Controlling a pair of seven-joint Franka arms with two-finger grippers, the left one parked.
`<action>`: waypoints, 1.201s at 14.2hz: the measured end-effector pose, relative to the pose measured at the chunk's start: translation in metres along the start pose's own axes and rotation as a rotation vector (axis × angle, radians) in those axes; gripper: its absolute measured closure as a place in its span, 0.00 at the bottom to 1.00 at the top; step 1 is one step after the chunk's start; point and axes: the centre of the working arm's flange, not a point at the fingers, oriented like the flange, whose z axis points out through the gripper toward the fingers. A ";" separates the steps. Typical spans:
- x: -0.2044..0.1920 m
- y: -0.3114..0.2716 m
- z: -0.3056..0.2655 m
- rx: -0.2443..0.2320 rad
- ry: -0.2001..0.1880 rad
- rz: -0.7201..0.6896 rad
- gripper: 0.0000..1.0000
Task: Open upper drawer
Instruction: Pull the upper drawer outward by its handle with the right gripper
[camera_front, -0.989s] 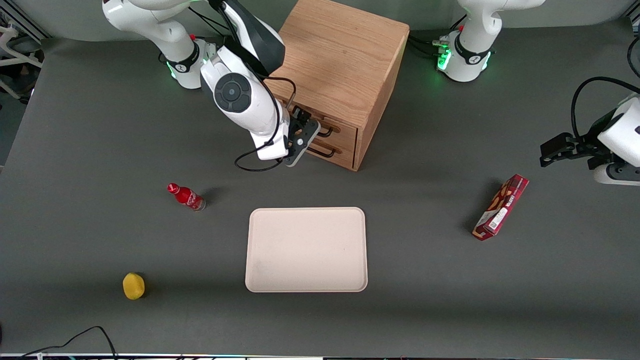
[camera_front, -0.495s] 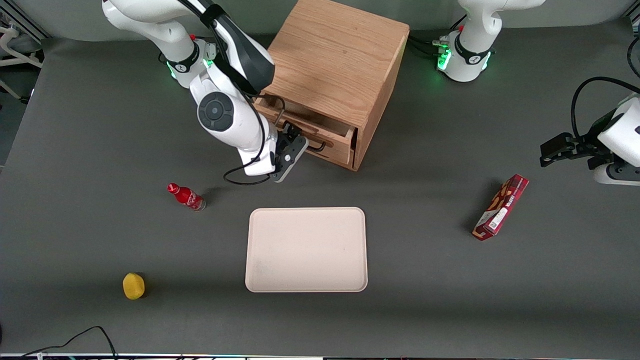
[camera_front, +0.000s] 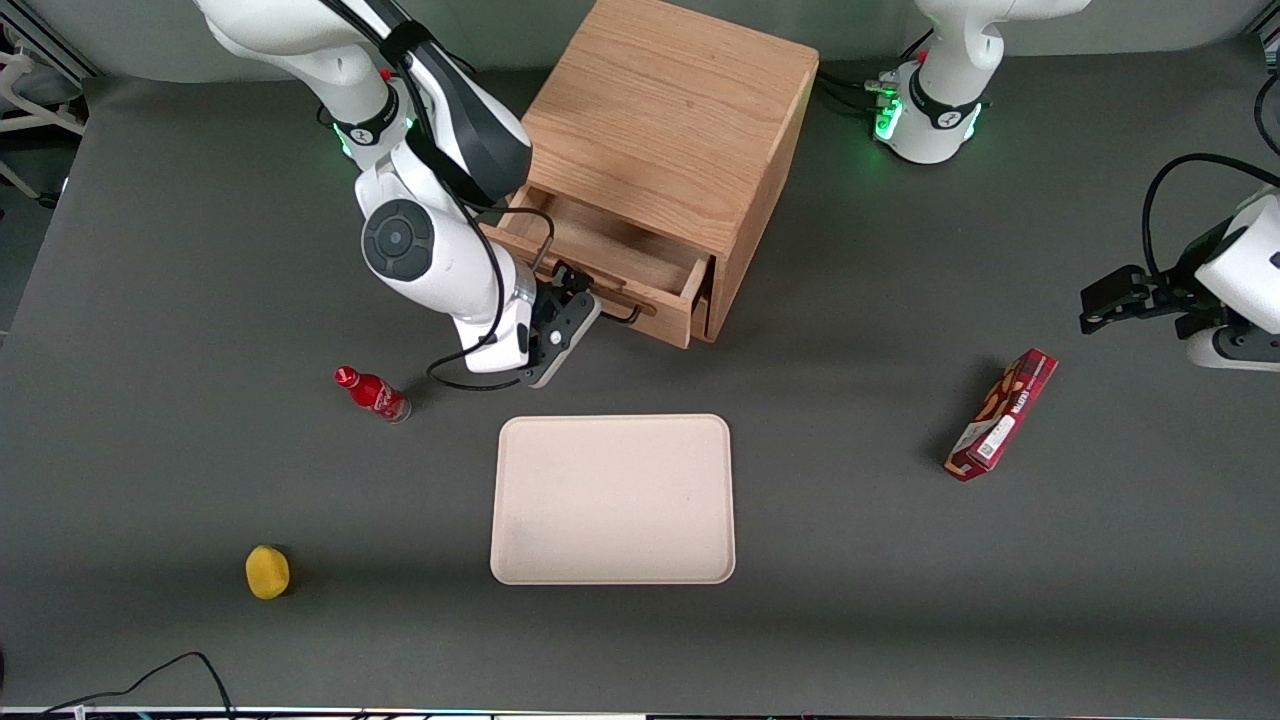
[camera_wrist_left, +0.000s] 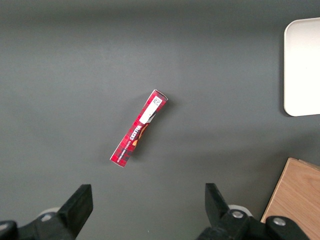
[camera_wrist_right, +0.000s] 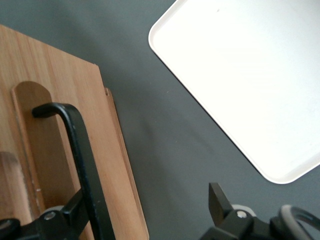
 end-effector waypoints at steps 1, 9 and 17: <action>0.002 0.005 -0.001 0.001 0.005 0.004 0.00; 0.012 0.043 -0.013 -0.010 0.043 0.029 0.00; 0.012 0.076 -0.021 -0.033 0.059 0.037 0.00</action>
